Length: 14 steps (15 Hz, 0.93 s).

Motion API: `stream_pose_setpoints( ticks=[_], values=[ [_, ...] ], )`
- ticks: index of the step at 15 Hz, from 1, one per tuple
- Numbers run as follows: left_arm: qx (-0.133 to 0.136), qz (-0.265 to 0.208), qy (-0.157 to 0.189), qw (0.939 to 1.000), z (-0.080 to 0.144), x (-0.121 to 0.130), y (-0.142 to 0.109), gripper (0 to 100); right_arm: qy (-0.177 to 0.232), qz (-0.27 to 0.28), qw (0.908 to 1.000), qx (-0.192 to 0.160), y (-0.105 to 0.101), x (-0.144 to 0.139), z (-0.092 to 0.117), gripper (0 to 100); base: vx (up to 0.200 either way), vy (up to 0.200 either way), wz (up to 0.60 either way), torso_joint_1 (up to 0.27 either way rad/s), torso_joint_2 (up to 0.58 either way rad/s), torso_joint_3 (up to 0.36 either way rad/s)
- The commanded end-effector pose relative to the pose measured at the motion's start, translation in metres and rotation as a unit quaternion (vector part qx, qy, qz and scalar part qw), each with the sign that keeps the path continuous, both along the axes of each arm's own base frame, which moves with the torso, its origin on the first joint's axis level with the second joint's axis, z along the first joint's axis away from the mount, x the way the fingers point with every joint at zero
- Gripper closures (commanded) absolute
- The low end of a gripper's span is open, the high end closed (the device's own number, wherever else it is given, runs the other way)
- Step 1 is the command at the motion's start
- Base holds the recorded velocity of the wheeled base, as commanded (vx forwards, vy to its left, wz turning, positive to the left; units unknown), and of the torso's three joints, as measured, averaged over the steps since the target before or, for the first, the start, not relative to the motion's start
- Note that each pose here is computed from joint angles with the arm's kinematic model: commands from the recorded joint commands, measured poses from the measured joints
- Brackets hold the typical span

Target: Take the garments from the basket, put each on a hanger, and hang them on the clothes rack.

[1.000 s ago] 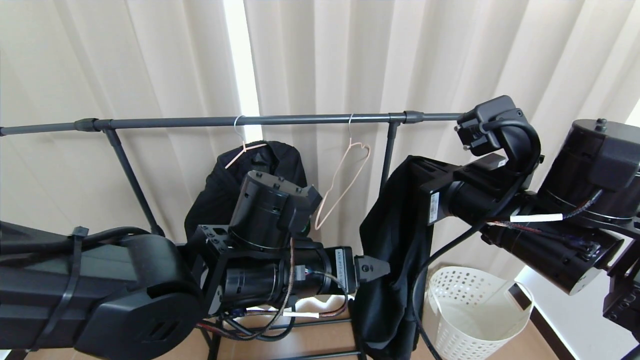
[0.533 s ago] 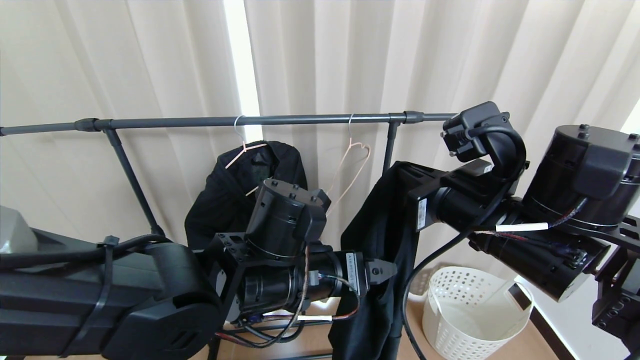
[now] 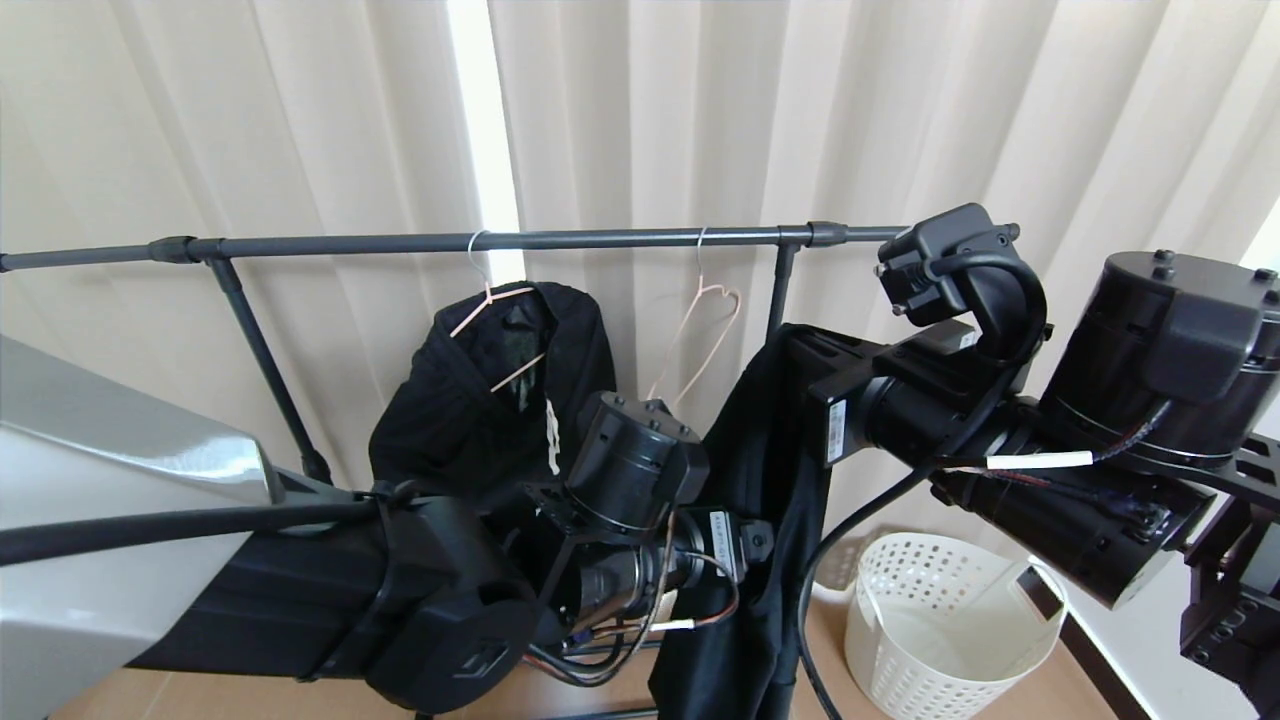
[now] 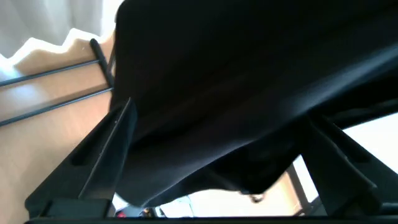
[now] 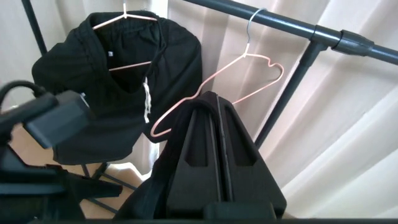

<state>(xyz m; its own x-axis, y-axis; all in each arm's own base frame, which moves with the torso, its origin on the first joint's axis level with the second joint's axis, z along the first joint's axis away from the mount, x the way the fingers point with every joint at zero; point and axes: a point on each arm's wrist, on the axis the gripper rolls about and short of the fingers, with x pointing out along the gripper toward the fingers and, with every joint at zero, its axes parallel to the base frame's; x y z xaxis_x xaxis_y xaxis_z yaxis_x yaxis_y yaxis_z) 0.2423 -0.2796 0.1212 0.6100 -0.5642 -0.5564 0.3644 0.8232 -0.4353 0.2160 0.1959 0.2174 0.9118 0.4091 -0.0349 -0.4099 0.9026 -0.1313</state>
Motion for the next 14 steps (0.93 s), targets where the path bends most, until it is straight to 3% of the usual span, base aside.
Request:
stream_pose_setpoints(
  ticks=[1,6,14],
  values=[
    [0.009,-0.003,0.007,0.9999,-0.007,-0.001,-0.002,0,-0.003,-0.001,1.0,0.003,-0.001,0.0,0.003,100,0.0,0.0,0.0,0.0,0.0,0.0],
    [0.042,-0.035,0.007,0.9985,-0.019,-0.017,-0.003,0,-0.011,-0.048,0.9987,0.009,-0.008,0.01,0.008,100,0.0,0.0,0.0,0.0,0.0,0.0],
    [0.05,-0.04,0.009,0.9979,-0.022,-0.019,-0.002,0,-0.02,-0.071,0.9971,0.017,-0.018,0.018,0.015,100,0.0,0.0,0.0,0.0,0.0,0.0]
  ],
)
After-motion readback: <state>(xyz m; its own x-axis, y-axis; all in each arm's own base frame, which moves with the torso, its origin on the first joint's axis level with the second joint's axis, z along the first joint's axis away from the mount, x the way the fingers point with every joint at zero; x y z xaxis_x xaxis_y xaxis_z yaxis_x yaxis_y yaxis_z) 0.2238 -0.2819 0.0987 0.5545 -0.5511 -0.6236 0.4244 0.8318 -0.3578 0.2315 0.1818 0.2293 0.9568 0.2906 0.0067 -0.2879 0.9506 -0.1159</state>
